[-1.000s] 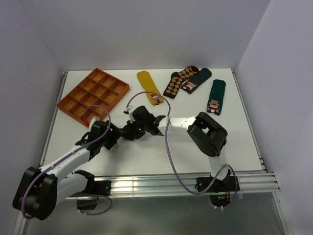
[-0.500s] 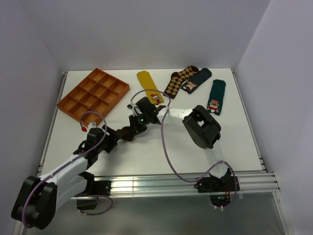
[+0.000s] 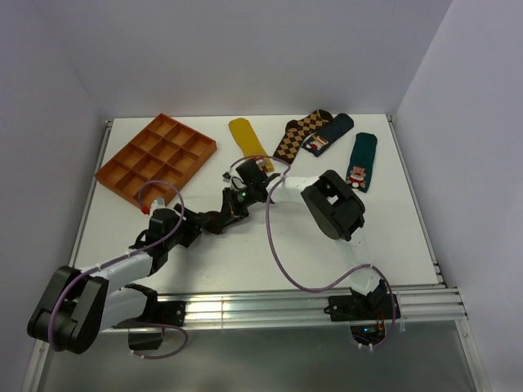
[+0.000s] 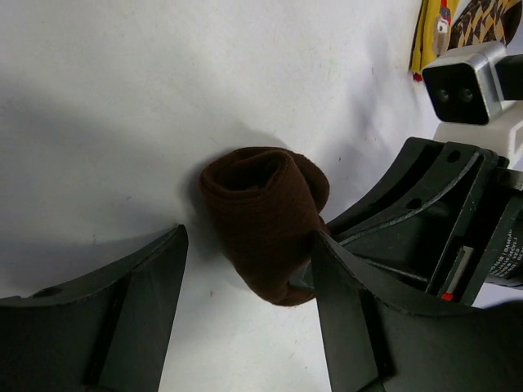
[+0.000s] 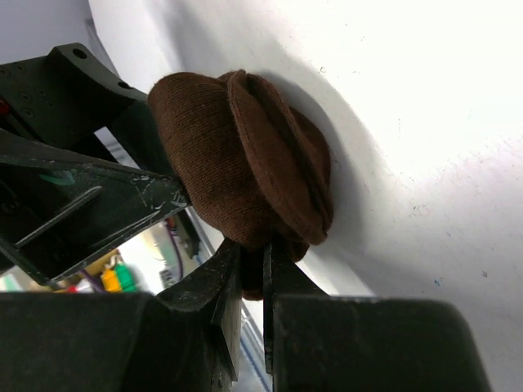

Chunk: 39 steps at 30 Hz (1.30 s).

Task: Roll the socks
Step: Roll the sock at the center of the board.

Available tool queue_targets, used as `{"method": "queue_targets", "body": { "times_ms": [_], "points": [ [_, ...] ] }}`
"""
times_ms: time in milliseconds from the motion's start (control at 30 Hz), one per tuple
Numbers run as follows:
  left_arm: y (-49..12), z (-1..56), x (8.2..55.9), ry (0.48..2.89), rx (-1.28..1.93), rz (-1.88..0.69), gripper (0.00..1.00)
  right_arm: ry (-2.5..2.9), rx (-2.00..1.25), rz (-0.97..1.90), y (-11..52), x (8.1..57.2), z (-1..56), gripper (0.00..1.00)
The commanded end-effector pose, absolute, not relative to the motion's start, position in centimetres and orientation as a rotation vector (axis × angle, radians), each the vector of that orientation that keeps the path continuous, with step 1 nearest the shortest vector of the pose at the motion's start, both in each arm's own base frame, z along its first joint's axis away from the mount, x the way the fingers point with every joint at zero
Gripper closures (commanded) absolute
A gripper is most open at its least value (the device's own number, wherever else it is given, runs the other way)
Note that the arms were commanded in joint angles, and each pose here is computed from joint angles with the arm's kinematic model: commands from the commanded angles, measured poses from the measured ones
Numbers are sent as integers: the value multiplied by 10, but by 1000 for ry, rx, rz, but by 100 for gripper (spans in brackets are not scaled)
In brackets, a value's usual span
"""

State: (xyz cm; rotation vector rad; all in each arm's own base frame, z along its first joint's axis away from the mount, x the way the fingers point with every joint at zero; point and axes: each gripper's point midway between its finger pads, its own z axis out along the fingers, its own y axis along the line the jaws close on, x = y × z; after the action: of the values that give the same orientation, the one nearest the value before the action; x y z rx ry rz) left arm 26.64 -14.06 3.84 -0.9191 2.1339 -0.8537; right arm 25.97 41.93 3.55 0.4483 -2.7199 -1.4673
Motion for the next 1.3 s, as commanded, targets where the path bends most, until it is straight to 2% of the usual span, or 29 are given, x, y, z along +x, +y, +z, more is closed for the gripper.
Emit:
{"method": "queue_targets", "body": {
  "times_ms": [0, 200, 300, 433, 500, 567, 633, 800, 867, 900, 1100, 1267],
  "points": [
    [-139, 25, 264, 2184, -922, -812, 33, -2711, 331, -1343, 416, 251, 11, 100],
    [-142, 18, 268, 2205, -927, -815, 33, -2674, 259, -1372, 421, 251, 9, 100],
    [-142, 13, 269, 2229, -927, -787, 38, -2685, 227, -1384, 420, 251, 6, 100],
    [-143, 7, 271, 2268, -924, -761, 53, -2766, 245, -1387, 414, 255, 7, 100],
    [-143, 5, 270, 2284, -923, -752, 64, -2813, 296, -1415, 413, 260, 21, 98],
    [-143, 1, 267, 2309, -925, -738, 74, -2895, 358, -1383, 407, 263, 21, 91],
    [-142, -1, 265, 2333, -919, -718, 83, -2962, 461, -1398, 403, 266, 35, 81],
    [-138, -8, 259, 2402, -884, -646, 98, -3156, 679, -1487, 397, 275, 75, 61],
    [-137, -8, 258, 2427, -877, -618, 99, -3222, 810, -1494, 398, 272, 96, 53],
    [-136, -8, 258, 2436, -866, -607, 99, -3299, 895, -1435, 394, 277, 98, 45],
    [-136, -3, 261, 2465, -825, -561, 100, -3463, 1367, -1299, 400, 266, 114, 38],
    [-137, 2, 263, 2484, -802, -546, 100, -3497, 1597, -1169, 412, 260, 106, 38]
  ]
}}
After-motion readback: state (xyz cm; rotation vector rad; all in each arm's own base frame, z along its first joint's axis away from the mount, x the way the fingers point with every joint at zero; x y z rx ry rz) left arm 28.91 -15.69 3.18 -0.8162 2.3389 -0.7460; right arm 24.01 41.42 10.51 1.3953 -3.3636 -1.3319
